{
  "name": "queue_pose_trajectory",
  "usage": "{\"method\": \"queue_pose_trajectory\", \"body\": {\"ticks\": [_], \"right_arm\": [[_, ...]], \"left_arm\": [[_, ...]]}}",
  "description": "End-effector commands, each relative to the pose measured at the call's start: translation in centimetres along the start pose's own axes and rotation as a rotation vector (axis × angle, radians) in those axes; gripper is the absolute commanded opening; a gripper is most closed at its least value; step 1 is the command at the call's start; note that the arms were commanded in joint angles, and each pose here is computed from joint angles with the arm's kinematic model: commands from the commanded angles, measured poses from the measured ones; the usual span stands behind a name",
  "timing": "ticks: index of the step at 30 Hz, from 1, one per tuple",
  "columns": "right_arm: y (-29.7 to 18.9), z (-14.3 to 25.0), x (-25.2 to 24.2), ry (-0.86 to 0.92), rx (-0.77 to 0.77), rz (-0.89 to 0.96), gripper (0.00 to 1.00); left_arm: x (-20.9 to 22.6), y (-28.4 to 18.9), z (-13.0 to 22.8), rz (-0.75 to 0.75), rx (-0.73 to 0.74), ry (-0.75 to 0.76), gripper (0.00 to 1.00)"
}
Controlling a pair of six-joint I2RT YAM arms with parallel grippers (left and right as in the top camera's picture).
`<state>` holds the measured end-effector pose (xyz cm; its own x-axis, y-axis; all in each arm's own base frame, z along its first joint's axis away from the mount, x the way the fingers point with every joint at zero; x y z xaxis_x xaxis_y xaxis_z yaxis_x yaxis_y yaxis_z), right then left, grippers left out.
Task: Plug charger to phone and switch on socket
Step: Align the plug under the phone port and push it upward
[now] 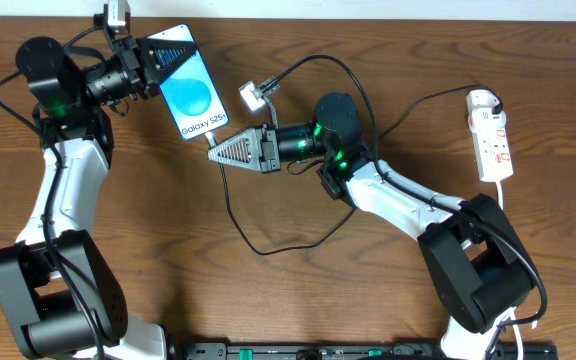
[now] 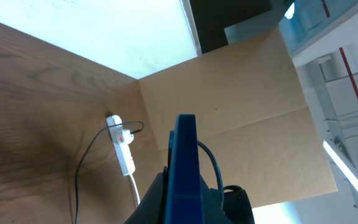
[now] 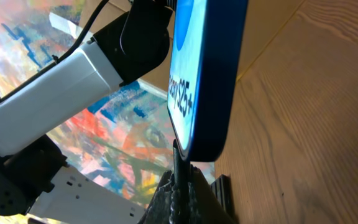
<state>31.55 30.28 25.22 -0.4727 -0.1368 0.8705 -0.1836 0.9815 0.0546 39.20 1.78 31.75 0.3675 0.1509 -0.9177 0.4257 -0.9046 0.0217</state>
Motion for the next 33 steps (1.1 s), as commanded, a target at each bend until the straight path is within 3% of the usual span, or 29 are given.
{"method": "queue_pose_trajectory", "body": {"ticks": [1, 33], "right_arm": [[-0.5, -0.8, -0.2, 0.018, -0.062, 0.023, 0.01], [-0.4, -1.2, -0.4, 0.110, -0.130, 0.042, 0.01]], "left_arm": [[-1.8, 0.0, 0.1, 0.025, 0.041, 0.056, 0.07], [-2.1, 1.6, 0.8, 0.046, 0.083, 0.087, 0.08]]}}
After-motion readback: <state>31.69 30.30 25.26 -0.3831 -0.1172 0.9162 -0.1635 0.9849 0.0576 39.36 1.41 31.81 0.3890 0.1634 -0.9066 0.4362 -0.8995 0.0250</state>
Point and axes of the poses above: each gripper's point midway between its finger pads, its own y axis out along the fingers, its own x axis along the line the jaws close on, z = x × y, the point moved 10 cm from there along -y, back along the fingers, and after that the axes turned 2 degrees about y, right-handed, at the moved point
